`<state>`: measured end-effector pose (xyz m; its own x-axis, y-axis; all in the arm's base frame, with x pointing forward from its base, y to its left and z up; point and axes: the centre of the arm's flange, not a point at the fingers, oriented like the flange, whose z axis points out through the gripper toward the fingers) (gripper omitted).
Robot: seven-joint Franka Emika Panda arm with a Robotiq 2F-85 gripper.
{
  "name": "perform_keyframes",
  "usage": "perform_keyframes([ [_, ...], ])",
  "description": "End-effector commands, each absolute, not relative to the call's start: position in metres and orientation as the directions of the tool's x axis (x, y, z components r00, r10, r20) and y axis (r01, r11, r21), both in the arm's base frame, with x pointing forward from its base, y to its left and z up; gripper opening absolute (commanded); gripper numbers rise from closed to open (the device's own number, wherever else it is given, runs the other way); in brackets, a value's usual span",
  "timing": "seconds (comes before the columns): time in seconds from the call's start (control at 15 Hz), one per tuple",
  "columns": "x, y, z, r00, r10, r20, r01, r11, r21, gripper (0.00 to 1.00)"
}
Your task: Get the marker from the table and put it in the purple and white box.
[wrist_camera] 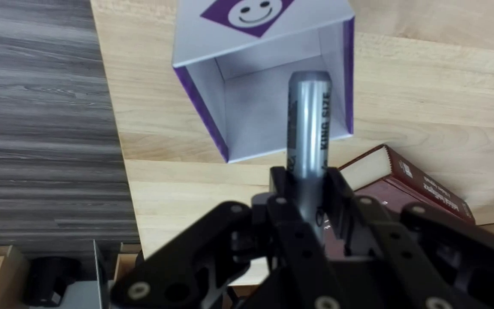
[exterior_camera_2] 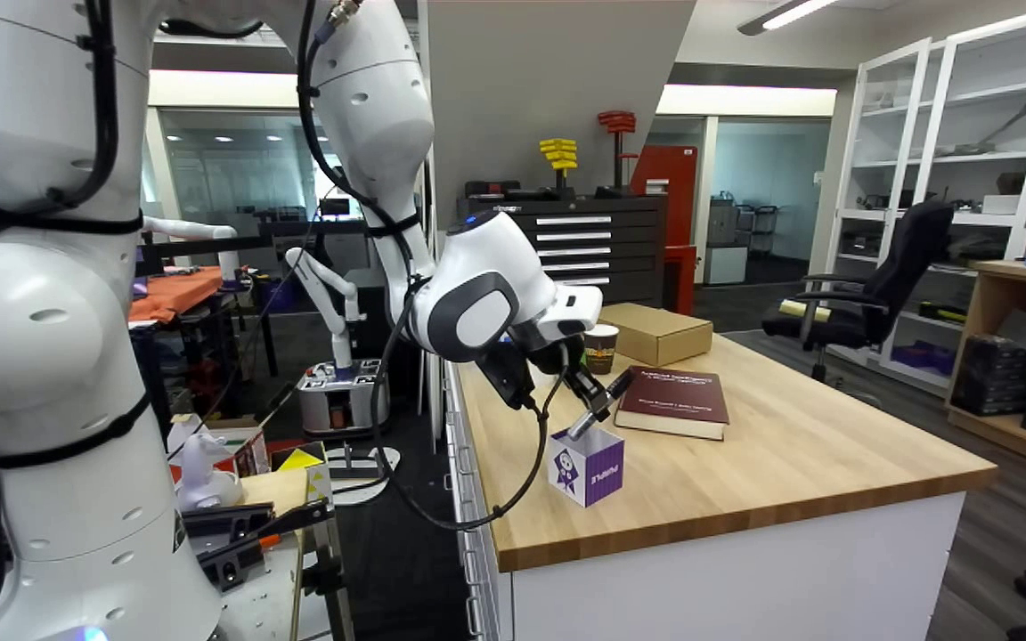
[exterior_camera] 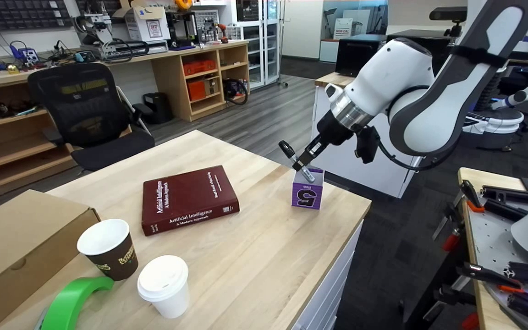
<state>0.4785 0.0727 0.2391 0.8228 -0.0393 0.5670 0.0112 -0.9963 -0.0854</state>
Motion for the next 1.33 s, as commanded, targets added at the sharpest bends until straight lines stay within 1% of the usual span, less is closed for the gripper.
perform_keyframes([
  [0.0, 0.476, 0.072, 0.223, 0.819, -0.036, 0.573, 0.006, -0.997, -0.071, 0.06],
  [0.07, 0.476, 0.072, 0.222, 0.821, -0.036, 0.57, 0.004, -0.998, -0.07, 0.06],
  [0.13, 0.473, 0.073, 0.222, 0.828, -0.034, 0.56, 0.009, -0.997, -0.075, 0.42],
  [0.2, 0.471, 0.072, 0.222, 0.828, -0.042, 0.559, 0.004, -0.997, -0.081, 0.5],
  [0.27, 0.468, 0.074, 0.223, 0.828, -0.041, 0.559, 0.004, -0.997, -0.08, 0.54],
  [0.6, 0.456, 0.081, 0.237, 0.828, -0.045, 0.559, 0.004, -0.996, -0.085, 0.87],
  [0.73, 0.451, 0.085, 0.245, 0.829, -0.053, 0.557, -0.004, -0.996, -0.089, 0.98],
  [0.93, 0.449, 0.097, 0.258, 0.857, -0.032, 0.514, 0.008, -0.997, -0.075, 1.0],
  [1.0, 0.45, 0.1, 0.262, 0.871, -0.051, 0.489, -0.007, -0.996, -0.092, 1.0],
  [1.07, 0.463, 0.092, 0.236, 0.852, -0.047, 0.521, 0.002, -0.996, -0.094, 1.0],
  [1.27, 0.461, 0.099, 0.245, 0.863, -0.046, 0.503, 0.005, -0.995, -0.099, 1.0],
])
